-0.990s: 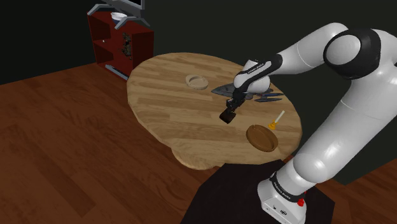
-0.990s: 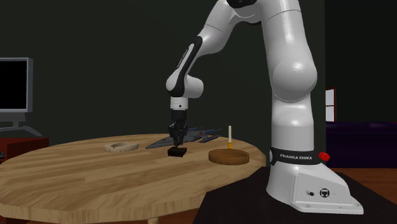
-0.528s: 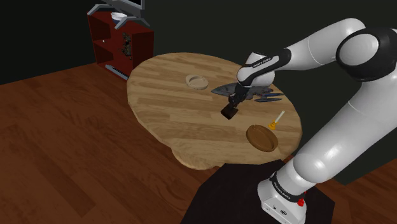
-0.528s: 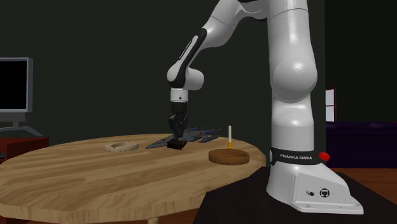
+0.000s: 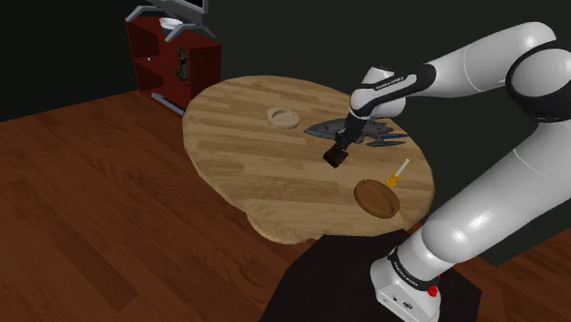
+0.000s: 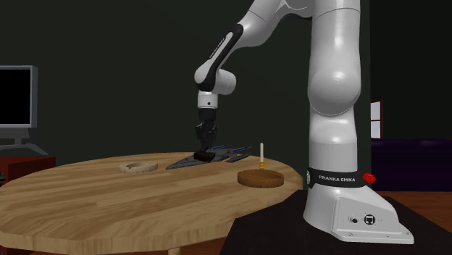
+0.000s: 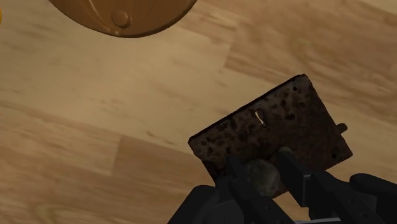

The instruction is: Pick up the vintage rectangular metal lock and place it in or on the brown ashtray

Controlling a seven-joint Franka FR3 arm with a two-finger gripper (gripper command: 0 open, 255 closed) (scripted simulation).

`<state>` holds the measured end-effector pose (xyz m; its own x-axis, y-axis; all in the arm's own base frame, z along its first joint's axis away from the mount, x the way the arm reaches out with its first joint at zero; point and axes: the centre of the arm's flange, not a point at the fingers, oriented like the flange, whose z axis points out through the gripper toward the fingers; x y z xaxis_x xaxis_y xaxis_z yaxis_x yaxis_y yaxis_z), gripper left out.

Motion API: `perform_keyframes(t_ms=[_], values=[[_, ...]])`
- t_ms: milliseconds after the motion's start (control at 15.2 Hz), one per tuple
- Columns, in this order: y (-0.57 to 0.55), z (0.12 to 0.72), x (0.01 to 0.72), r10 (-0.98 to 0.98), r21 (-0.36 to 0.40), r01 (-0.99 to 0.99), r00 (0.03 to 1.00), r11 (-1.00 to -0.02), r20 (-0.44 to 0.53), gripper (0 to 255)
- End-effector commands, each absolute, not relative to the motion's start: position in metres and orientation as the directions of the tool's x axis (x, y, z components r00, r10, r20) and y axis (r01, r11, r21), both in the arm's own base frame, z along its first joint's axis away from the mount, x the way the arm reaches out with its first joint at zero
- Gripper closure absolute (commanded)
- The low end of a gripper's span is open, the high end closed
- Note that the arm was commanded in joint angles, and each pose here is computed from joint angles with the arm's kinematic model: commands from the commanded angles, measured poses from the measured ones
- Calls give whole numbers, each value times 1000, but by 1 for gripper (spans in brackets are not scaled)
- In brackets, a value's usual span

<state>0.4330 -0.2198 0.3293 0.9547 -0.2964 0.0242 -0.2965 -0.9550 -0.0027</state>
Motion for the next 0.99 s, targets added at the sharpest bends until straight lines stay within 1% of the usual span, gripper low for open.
perform_keyframes(t_ms=[0,924], values=[[-225,332,409,-296,-3,-296,955,-955,24,255],[-276,352,233,-296,-3,-296,955,-955,24,255]])
